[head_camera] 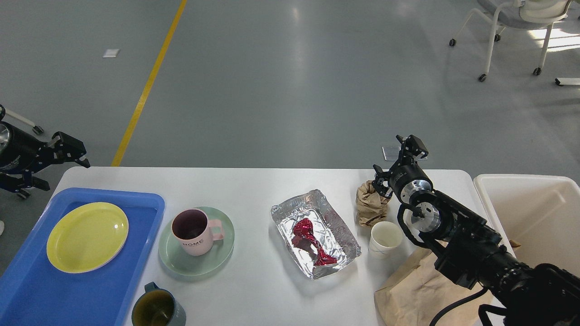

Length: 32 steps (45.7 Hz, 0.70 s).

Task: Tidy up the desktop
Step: 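Raise the left gripper and move it toward the pink mug, then lower the left gripper onto the pink mug and grasp it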

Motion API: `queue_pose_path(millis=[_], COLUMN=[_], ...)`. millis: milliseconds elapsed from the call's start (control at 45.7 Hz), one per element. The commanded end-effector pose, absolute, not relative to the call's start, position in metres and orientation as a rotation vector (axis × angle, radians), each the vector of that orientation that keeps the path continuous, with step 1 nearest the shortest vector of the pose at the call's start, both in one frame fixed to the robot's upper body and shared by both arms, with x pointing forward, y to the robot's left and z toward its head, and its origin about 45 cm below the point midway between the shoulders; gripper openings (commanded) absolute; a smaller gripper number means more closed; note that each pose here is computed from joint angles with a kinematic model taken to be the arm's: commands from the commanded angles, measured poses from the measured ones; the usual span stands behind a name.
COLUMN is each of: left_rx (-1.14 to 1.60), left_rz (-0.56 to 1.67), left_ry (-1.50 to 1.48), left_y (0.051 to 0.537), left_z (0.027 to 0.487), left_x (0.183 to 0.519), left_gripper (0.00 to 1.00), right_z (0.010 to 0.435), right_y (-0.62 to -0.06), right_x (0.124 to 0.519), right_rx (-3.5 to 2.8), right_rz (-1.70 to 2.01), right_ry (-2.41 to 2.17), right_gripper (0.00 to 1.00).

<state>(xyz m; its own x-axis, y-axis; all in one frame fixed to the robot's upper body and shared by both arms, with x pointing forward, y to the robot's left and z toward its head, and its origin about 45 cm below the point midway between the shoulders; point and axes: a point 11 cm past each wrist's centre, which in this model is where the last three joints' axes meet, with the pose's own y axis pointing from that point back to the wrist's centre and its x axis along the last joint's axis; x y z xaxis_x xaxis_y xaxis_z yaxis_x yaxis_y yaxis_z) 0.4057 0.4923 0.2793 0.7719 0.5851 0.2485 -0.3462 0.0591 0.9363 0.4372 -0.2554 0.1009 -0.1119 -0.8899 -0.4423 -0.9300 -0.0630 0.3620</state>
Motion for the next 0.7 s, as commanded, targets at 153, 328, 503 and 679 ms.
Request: queue_pose_path(millis=[153,328,503,679], left_rx=[1.45,1.586,1.672,1.691], left_rz=[0.628,0.432,0.303,0.267], left_ry=[0.15,0.23,0.245,0.168], left_y=[0.477,0.46,0.437,0.41], left_z=[0.297,0.267,0.267,0.28], left_x=[0.417,0.394,0.386,0.403], left_gripper=[0.97,0.97,0.97,0.97], right_z=[0.101,0.101,0.101,0.101], right_y=[-0.255,-0.256,-0.255,-0.255], right_x=[0.437,0.437,0.437,0.437], right_rx=[-2.048,-2.046,-2.047,-2.047], right_rz=[0.915,0.914,0.915,0.915], right_ry=[2.101,2.104,2.103,2.103], right_gripper=[1.0,1.0,1.0,1.0])
